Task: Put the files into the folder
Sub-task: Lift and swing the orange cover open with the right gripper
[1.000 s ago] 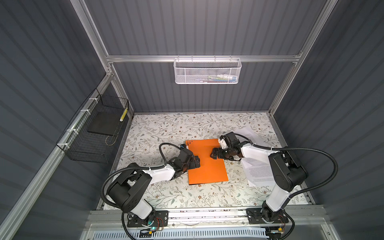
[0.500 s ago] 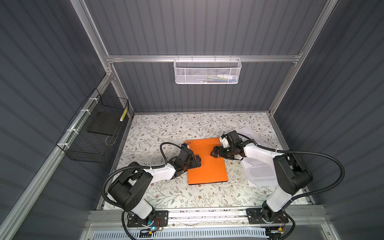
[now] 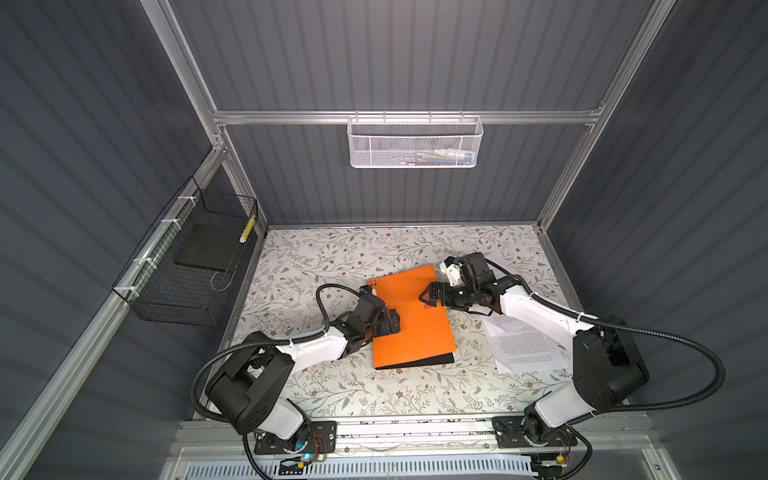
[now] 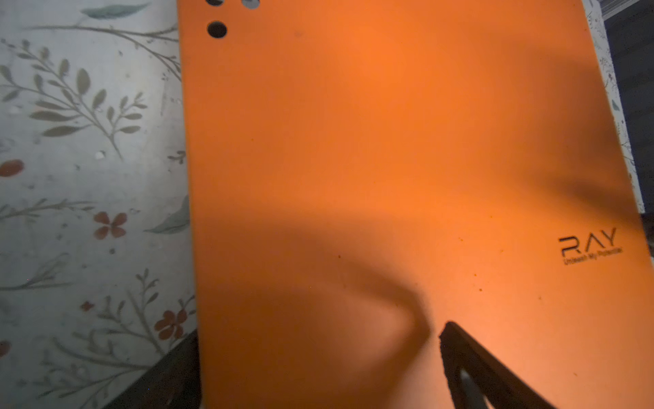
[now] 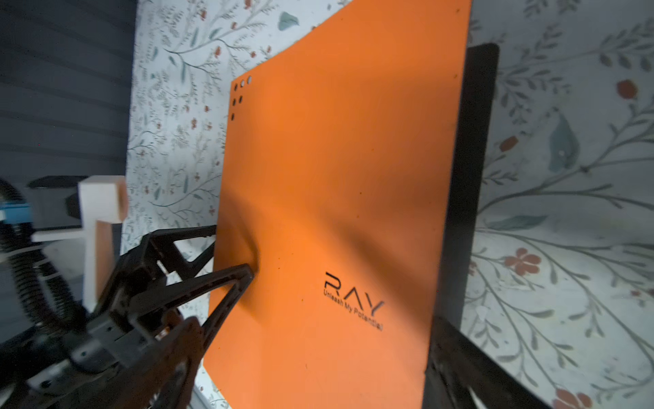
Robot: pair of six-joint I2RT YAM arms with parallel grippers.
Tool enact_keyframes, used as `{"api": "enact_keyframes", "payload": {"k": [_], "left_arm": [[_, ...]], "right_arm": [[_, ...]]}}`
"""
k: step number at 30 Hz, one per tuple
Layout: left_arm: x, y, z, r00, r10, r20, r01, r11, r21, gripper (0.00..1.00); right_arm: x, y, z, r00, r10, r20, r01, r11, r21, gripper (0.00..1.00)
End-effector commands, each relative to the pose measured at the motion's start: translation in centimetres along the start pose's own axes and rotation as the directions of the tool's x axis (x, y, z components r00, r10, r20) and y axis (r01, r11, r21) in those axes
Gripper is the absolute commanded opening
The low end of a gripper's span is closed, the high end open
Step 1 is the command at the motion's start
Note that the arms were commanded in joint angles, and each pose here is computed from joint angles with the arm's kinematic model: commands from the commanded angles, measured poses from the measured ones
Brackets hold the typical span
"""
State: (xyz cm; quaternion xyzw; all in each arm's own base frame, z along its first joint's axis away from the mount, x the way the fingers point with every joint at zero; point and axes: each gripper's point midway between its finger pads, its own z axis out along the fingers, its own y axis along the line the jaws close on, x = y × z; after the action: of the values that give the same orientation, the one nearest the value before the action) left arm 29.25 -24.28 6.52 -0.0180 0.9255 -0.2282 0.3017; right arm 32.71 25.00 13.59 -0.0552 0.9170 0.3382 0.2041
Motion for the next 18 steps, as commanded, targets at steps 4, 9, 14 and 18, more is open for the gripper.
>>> {"api": "enact_keyframes", "payload": {"k": [4, 9, 14, 18], "left_arm": [[-4.1, -3.9, -3.9, 0.987, -0.041, 0.152, 0.013, 0.984, 0.180, 1.00], [-4.1, -2.1, -4.8, 0.975, -0.124, 0.186, 0.080, 0.971, 0.226, 1.00], [-4.3, 1.5, -6.6, 0.975, -0.102, 0.197, 0.088, 0.993, 0.077, 1.00], [-7.9, 8.5, -16.6, 0.930, -0.114, 0.350, 0.210, 0.946, -0.248, 1.00]], "right_arm": [[-0.6, 10.7, -2.1, 0.997, -0.072, 0.030, 0.078, 0.939, -0.335, 0.99], [-1.0, 14.5, -2.4, 0.991, -0.126, 0.045, 0.133, 0.908, -0.396, 0.99], [-1.3, 16.7, -2.2, 0.987, -0.148, 0.056, 0.157, 0.886, -0.437, 0.99], [-1.0, 19.9, -0.9, 0.983, -0.183, 0.029, 0.171, 0.840, -0.515, 0.99]]}}
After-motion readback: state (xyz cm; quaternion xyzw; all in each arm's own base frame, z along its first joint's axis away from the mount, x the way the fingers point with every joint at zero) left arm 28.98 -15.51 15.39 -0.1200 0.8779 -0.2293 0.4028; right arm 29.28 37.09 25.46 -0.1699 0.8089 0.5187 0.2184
